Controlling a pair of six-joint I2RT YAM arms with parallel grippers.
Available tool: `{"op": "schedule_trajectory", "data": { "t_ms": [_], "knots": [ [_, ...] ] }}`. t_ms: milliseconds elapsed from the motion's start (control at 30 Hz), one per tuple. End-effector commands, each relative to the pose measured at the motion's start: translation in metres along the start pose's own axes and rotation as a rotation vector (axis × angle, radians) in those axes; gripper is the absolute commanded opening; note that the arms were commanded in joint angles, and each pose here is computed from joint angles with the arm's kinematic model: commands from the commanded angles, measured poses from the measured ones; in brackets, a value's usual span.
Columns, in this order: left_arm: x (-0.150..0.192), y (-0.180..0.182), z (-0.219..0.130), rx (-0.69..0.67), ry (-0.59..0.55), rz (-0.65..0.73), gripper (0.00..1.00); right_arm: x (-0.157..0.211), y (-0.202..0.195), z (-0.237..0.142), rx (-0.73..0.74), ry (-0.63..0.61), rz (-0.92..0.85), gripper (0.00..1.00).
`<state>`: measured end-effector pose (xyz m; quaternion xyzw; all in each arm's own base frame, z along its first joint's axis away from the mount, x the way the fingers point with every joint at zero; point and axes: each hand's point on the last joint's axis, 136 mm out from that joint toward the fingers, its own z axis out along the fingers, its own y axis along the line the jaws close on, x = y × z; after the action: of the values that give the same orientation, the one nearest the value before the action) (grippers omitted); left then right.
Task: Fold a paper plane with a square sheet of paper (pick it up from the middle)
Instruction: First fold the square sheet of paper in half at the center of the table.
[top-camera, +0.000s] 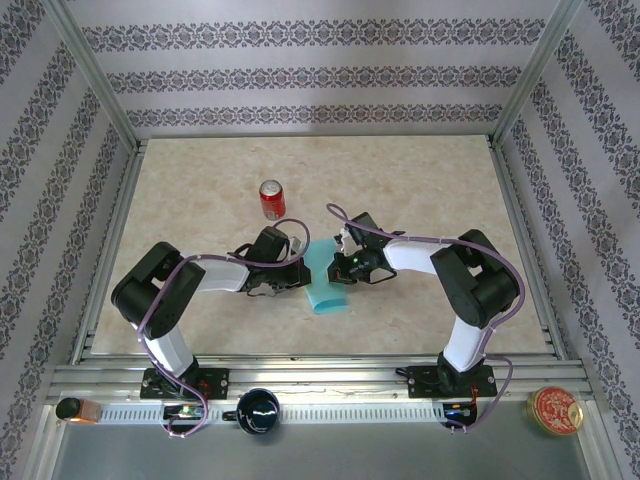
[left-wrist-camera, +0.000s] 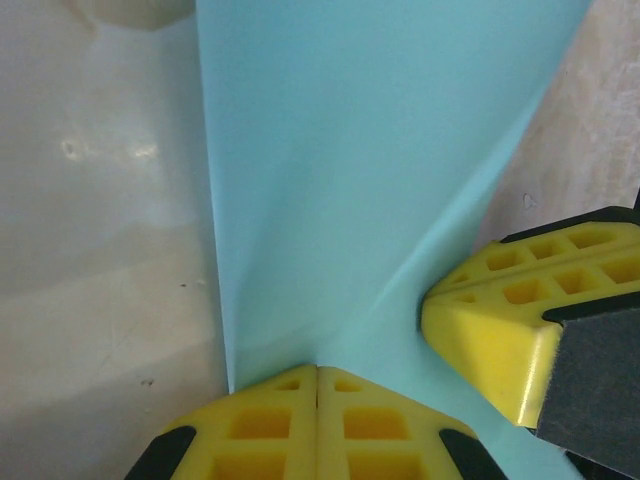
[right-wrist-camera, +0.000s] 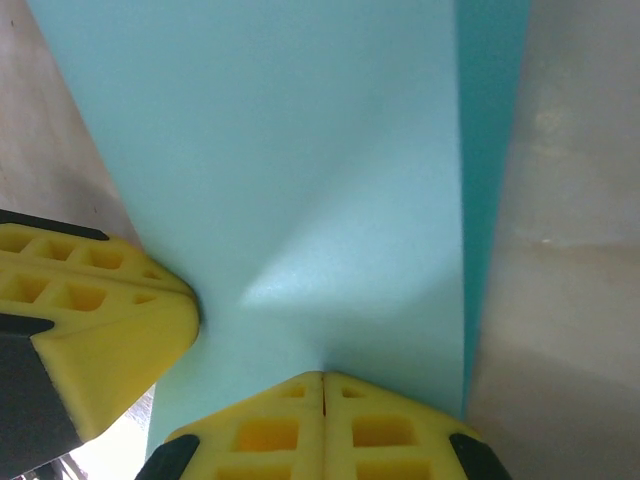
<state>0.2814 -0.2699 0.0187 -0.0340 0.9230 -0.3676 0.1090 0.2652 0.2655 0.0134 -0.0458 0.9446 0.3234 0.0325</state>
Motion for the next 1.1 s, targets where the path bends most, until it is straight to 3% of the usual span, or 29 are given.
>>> {"op": "schedule_trajectory", "data": {
  "t_ms": [0, 167, 500, 633, 933, 1067],
  "knots": [
    [0.001, 0.012, -0.010, -0.083, 0.005, 0.015, 0.01, 0.026, -0.041, 0.004, 0.166, 0.059, 0.077, 0.00],
    [-0.010, -0.031, -0.027, 0.053, -0.027, -0.022, 0.04, 0.024, -0.040, 0.003, 0.164, 0.048, 0.077, 0.00],
    [0.008, -0.050, -0.010, 0.185, 0.021, -0.111, 0.04, 0.023, -0.039, 0.003, 0.161, 0.043, 0.080, 0.00],
    [0.019, -0.031, 0.002, 0.144, 0.044, -0.145, 0.04, 0.024, -0.039, 0.003, 0.163, 0.043, 0.080, 0.00],
    [0.049, 0.035, 0.001, -0.104, 0.081, -0.091, 0.05, 0.026, -0.043, 0.004, 0.177, 0.041, 0.088, 0.00],
    [0.044, 0.018, -0.004, -0.056, 0.079, -0.046, 0.06, 0.024, -0.044, 0.003, 0.185, 0.033, 0.088, 0.00]
  ]
}}
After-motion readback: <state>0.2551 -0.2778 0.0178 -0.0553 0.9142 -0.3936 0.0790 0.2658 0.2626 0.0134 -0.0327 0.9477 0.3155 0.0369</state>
